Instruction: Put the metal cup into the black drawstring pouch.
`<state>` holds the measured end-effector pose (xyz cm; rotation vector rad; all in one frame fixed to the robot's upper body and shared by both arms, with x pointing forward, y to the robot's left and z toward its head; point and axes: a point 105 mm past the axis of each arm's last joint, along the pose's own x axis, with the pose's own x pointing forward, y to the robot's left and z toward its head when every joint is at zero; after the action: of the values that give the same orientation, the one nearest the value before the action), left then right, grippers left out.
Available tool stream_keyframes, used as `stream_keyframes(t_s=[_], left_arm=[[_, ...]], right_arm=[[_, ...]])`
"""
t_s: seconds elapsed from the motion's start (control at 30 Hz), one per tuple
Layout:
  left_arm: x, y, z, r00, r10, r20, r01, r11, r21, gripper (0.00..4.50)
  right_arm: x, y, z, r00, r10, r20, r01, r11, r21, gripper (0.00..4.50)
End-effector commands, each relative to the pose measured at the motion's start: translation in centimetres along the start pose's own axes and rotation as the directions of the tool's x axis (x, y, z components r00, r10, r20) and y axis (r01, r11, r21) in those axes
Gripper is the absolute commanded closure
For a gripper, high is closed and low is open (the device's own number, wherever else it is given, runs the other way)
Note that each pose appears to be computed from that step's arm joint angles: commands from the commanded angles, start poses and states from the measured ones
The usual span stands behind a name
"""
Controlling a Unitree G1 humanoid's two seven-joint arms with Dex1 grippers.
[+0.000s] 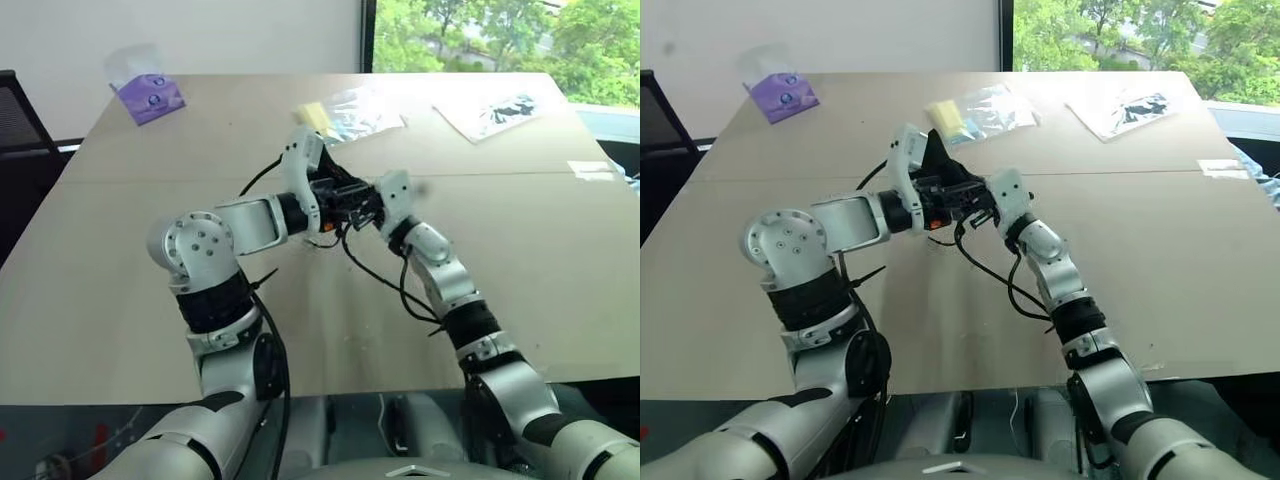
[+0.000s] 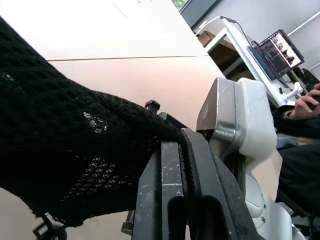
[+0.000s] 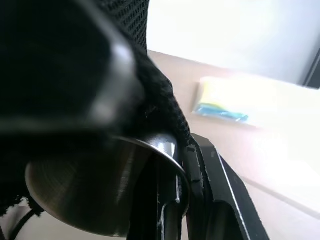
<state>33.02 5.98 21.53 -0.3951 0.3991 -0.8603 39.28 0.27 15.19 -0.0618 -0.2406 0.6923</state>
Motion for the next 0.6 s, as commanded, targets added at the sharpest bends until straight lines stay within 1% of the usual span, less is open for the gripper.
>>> stream_keyframes(t_s=[0.03,0.07,0.1,0.13,0.17,0.2,0.23,0.27,0.3,0.33,0.37,0.4,0.43,0.47,0.5,0.53,0.57,0.6], left_arm=[[0.9,-5.2,0.8,0.974,-0.226,0.013,0.224,0.970,0.095,4.50],[0.9,-5.2,0.9,0.974,-0.225,0.023,0.222,0.970,0.098,4.50],[1.0,-5.3,1.1,0.972,-0.230,0.035,0.226,0.969,0.099,4.50],[1.0,-5.4,1.2,0.970,-0.238,0.045,0.233,0.968,0.095,4.50],[1.1,-5.6,1.4,0.967,-0.247,0.055,0.241,0.966,0.096,4.50],[1.2,-5.9,1.6,0.963,-0.262,0.066,0.256,0.962,0.093,4.50],[1.3,-6.2,1.8,0.959,-0.275,0.073,0.269,0.959,0.087,4.50],[1.4,-6.4,1.9,0.956,-0.283,0.077,0.276,0.957,0.088,4.50],[1.5,-6.6,2.0,0.954,-0.290,0.081,0.282,0.955,0.088,4.50],[1.6,-6.7,2.0,0.951,-0.296,0.087,0.289,0.954,0.086,4.50],[1.7,-6.8,2.1,0.950,-0.300,0.092,0.293,0.953,0.081,4.50],[1.8,-6.9,2.2,0.949,-0.299,0.100,0.292,0.953,0.076,4.50],[1.8,-6.9,2.3,0.949,-0.299,0.104,0.292,0.953,0.077,4.50],[1.8,-6.9,2.3,0.948,-0.302,0.106,0.295,0.953,0.076,4.50],[1.8,-7.0,2.3,0.947,-0.304,0.108,0.297,0.952,0.076,4.50],[1.8,-7.0,2.3,0.946,-0.306,0.109,0.299,0.951,0.076,4.50],[1.8,-7.1,2.2,0.944,-0.310,0.110,0.303,0.950,0.074,4.50],[1.8,-7.1,2.1,0.943,-0.313,0.112,0.307,0.949,0.072,4.50]], right_arm=[[1.0,1.3,1.0,0.998,0.000,0.057,-0.025,0.892,0.451,4.47],[1.1,1.2,1.7,0.996,-0.007,0.085,-0.038,0.855,0.518,4.47],[1.1,1.0,2.3,0.994,-0.014,0.106,-0.047,0.835,0.548,4.47],[1.3,0.9,2.7,0.993,-0.014,0.113,-0.050,0.838,0.543,4.47],[1.4,0.9,2.6,0.995,-0.011,0.099,-0.039,0.872,0.488,4.47],[1.6,1.4,2.3,0.997,0.017,0.069,-0.040,0.940,0.340,4.47],[1.7,1.9,1.8,0.998,0.049,0.026,-0.052,0.990,0.133,4.47],[1.8,2.5,1.1,0.997,0.079,-0.010,-0.079,0.996,-0.047,4.47],[1.8,3.0,0.7,0.995,0.101,-0.026,-0.104,0.983,-0.152,4.47],[1.9,3.2,0.8,0.994,0.107,-0.009,-0.107,0.987,-0.121,4.47],[2.1,3.4,1.1,0.995,0.100,0.019,-0.099,0.995,-0.031,4.47],[2.5,3.1,2.1,0.996,0.057,0.071,-0.068,0.983,0.169,4.47],[2.8,2.9,3.0,0.994,0.018,0.112,-0.059,0.929,0.366,4.47],[3.1,2.7,4.0,0.990,-0.008,0.144,-0.072,0.838,0.541,4.47],[3.2,2.7,4.6,0.986,-0.016,0.165,-0.094,0.766,0.636,4.47],[3.4,2.7,4.6,0.988,-0.012,0.152,-0.084,0.792,0.605,4.47],[3.5,3.2,4.3,0.992,0.028,0.124,-0.086,0.862,0.500,4.47],[3.5,4.4,3.4,0.992,0.110,0.063,-0.119,0.978,0.171,4.47]])
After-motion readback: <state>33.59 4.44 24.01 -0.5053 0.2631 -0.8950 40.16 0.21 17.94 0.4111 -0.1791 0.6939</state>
